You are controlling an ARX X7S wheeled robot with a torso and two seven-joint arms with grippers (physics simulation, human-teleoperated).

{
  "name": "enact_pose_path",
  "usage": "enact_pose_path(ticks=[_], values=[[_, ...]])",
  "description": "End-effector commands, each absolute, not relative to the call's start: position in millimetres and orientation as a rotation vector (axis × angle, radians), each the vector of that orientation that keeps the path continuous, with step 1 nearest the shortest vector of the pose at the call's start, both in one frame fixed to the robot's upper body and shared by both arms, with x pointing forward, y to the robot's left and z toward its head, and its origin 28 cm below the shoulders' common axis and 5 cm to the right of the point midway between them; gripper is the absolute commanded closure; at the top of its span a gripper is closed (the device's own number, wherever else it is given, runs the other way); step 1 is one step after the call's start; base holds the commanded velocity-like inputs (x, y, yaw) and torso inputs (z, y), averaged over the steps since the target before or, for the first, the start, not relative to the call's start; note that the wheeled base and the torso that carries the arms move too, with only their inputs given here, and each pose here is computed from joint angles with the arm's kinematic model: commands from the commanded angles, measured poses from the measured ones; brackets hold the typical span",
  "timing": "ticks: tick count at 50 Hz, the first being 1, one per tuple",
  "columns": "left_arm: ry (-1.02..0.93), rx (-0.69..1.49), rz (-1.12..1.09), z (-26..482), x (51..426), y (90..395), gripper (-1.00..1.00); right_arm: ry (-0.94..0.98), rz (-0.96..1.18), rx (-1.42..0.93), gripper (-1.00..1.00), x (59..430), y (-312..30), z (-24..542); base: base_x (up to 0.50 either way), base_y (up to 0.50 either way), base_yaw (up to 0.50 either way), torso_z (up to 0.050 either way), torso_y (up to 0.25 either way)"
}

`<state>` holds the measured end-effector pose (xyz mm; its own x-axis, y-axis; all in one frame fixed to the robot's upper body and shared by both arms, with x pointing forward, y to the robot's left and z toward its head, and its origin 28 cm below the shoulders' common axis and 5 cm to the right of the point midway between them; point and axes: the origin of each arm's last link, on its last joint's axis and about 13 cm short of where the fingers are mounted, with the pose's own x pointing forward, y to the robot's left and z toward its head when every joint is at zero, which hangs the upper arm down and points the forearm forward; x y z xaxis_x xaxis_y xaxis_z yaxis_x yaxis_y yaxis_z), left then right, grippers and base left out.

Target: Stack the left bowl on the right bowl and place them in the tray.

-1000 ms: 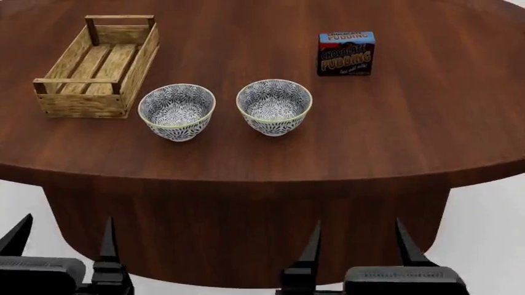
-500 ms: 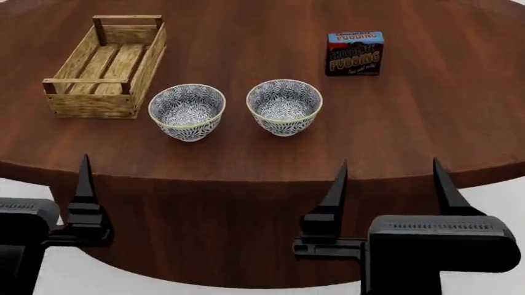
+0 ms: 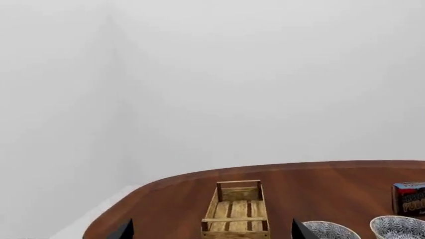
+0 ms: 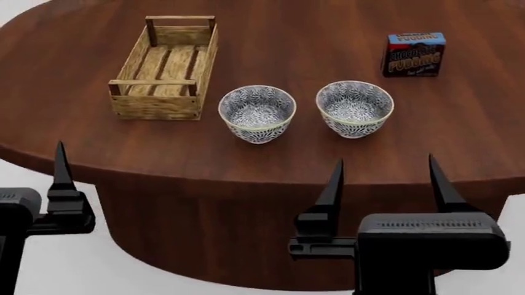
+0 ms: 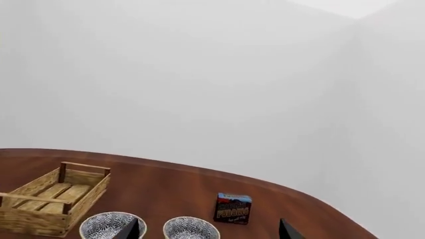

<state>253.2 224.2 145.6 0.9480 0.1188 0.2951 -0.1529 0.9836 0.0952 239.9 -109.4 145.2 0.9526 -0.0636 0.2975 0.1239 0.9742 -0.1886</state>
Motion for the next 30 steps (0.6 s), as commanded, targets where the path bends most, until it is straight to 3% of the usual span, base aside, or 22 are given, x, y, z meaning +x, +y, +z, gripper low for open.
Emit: enact_pose_path(ticks=[1, 15, 30], values=[[-0.288, 0.133, 0.181, 147, 255, 224, -1.0, -0.301, -0.102, -0.223, -1.0, 240, -108, 147, 0.11, 0.5, 0.0, 0.0, 0.0], [-0.287, 0.143, 0.175, 147, 262, 221, -1.0, -0.331, -0.117, -0.22, -1.0, 236, -112, 151, 0.25, 0.48, 0.0, 0.0, 0.0], [-0.297, 0.126, 0.144, 151, 266, 218, -1.0, -0.38, -0.067, -0.18, -1.0, 246, -107, 165, 0.49, 0.19, 0.0, 0.0, 0.0]])
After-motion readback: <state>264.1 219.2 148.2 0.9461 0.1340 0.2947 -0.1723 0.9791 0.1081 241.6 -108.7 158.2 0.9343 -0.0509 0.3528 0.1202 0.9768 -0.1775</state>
